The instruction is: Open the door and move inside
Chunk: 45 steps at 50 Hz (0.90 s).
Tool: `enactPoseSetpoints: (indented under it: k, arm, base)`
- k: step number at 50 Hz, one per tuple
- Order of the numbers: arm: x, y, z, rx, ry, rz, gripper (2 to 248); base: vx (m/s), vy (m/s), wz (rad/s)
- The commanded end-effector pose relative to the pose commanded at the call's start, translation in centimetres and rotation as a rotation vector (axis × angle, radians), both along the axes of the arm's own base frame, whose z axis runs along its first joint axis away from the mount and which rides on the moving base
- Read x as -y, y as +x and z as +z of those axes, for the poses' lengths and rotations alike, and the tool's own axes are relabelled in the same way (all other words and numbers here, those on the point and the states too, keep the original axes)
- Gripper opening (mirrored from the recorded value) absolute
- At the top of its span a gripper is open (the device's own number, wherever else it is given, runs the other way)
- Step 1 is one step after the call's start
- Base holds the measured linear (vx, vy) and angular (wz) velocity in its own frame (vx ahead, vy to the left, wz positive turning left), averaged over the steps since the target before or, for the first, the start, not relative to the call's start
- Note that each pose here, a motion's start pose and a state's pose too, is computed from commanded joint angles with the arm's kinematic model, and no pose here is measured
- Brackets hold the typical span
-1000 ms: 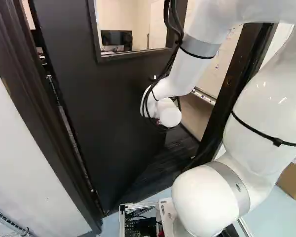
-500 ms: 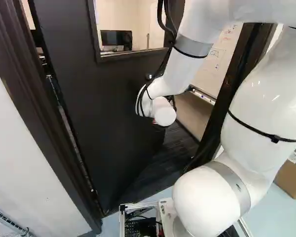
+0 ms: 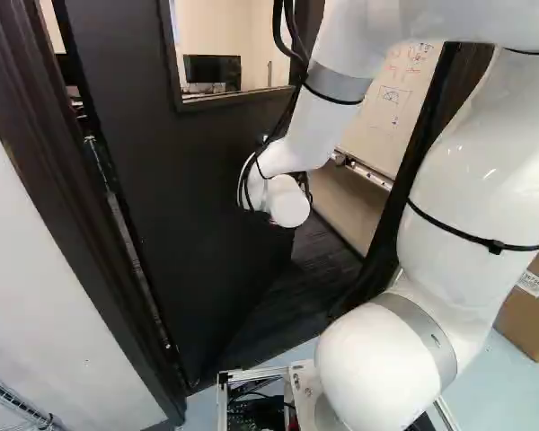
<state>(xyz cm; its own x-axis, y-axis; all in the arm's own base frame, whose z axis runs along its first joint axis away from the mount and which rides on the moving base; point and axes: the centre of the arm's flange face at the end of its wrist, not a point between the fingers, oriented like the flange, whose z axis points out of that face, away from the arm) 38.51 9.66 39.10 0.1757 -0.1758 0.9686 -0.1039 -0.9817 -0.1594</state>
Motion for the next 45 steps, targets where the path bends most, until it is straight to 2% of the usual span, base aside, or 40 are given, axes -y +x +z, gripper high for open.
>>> enactPoseSetpoints:
  k: [45]
  arm:
    - [-5.3,1.5,-0.1,0.005,0.003,0.104,247]
  base:
    - [0.000,0.000,0.000]
